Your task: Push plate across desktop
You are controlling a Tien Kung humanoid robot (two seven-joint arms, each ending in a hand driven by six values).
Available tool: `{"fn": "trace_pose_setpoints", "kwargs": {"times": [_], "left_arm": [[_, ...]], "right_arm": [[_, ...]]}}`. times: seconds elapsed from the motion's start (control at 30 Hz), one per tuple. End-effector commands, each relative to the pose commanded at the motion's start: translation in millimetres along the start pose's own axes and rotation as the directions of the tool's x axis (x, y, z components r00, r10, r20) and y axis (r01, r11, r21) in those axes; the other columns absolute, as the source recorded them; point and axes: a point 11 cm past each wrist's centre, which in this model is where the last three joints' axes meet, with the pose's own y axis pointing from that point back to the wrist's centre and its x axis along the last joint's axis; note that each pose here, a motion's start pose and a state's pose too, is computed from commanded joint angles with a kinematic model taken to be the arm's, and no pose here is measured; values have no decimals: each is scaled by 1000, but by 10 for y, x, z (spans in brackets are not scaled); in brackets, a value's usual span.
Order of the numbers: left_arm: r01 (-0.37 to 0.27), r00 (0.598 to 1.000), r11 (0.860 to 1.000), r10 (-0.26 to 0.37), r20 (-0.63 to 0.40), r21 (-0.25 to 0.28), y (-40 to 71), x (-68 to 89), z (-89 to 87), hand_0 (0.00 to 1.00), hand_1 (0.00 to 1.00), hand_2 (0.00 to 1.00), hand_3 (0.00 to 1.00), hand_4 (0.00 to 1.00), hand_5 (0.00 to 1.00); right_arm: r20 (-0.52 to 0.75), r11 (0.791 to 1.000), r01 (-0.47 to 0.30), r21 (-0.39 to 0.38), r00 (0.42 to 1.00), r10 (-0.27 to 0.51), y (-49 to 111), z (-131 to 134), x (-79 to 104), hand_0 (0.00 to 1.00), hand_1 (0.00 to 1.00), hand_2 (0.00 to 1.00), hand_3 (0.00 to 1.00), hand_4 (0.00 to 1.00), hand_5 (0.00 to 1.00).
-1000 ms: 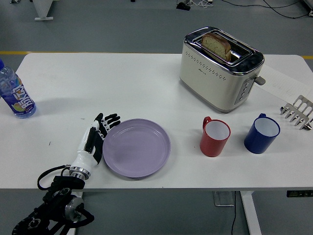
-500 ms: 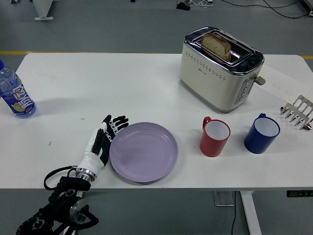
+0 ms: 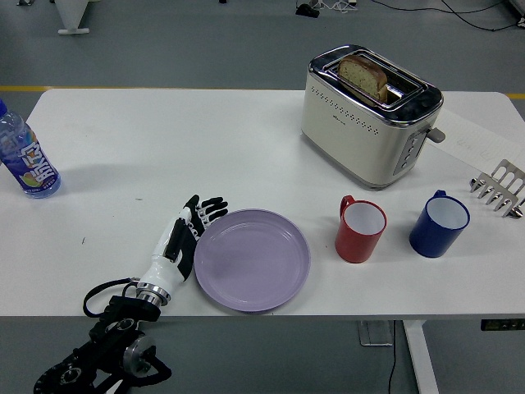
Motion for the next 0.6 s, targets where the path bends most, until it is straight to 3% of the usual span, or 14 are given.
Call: {"fn": "trace_pose_setpoints", "kwargs": {"times": [0.33,0.6], "left_arm": [[-39,999,997,39,-1,-73,-126,120,269,800,776,745,657,537,998],[-99,995,990,101,15,-104,-137,359,465,798,766,744,658,538,998]], "right_arm": [[2,1000,6,6,1000,-6,3,-18,-24,574,478,627,641,422,600],[5,1000,7,9,1000,-7,5,-29,-37,573,477,624,640,423,596]]}}
